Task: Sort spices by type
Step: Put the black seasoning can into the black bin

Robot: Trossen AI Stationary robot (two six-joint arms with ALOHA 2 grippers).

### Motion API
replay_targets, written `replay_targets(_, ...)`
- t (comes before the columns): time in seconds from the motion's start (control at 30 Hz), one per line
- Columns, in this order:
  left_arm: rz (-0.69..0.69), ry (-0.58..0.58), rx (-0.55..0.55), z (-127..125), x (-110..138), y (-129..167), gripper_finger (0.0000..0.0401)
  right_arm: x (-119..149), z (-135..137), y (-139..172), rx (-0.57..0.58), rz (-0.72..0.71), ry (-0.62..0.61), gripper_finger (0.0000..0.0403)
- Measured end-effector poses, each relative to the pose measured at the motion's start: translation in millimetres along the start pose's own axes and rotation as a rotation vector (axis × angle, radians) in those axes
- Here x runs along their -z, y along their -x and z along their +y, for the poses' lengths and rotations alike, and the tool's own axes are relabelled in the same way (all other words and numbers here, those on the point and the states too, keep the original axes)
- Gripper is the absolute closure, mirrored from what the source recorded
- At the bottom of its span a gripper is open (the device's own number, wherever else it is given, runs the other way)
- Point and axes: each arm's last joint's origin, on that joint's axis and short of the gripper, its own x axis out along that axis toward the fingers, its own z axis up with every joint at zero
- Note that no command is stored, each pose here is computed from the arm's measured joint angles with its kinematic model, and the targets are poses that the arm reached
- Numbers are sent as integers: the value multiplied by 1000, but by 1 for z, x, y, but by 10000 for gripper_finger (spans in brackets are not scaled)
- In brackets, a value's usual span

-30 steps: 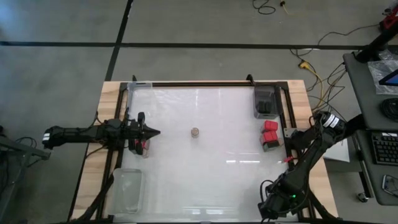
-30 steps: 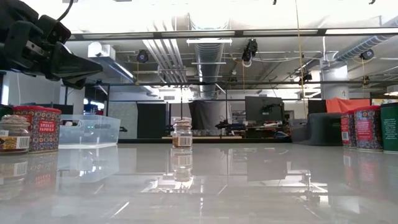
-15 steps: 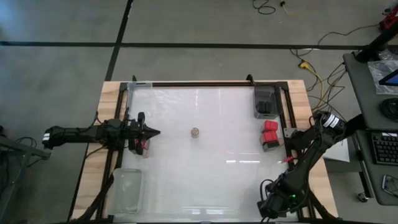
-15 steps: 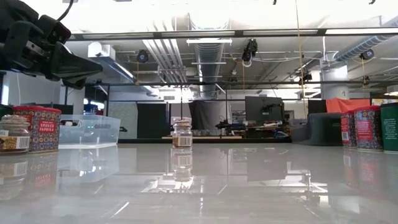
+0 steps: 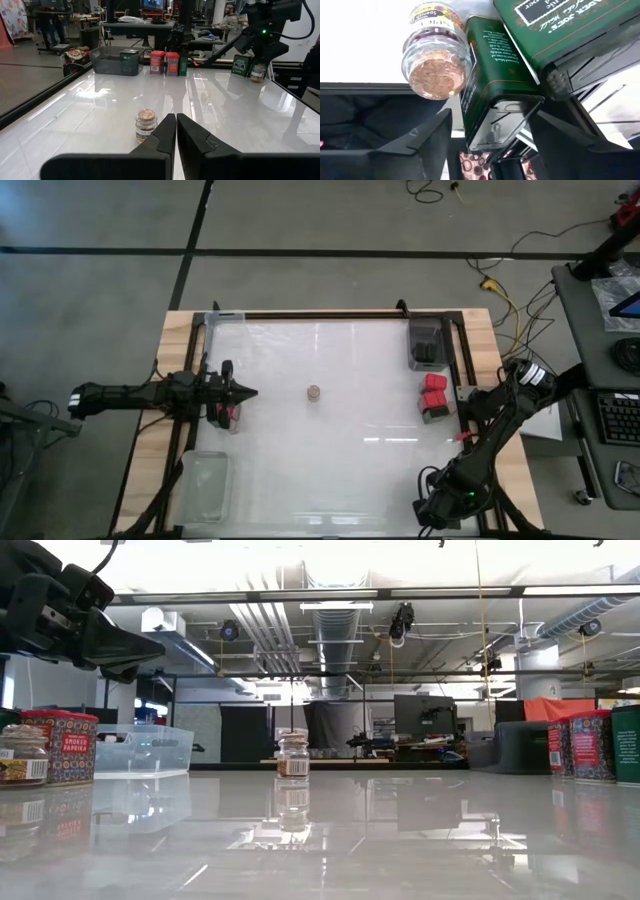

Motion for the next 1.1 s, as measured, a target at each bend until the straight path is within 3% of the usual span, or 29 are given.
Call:
replay_targets(0.53, 0, 0, 0, 0, 0, 0, 401, -1, -1, -2, -52, -62, 51, 266)
replay_targets(0.9, 0, 0, 0, 0, 0, 0, 401, 8, -1, 15, -67, -93, 31, 271)
replay_targets(1.1, 0, 0, 0, 0, 0, 0, 401, 11, -7, 38, -3, -160, -7, 271)
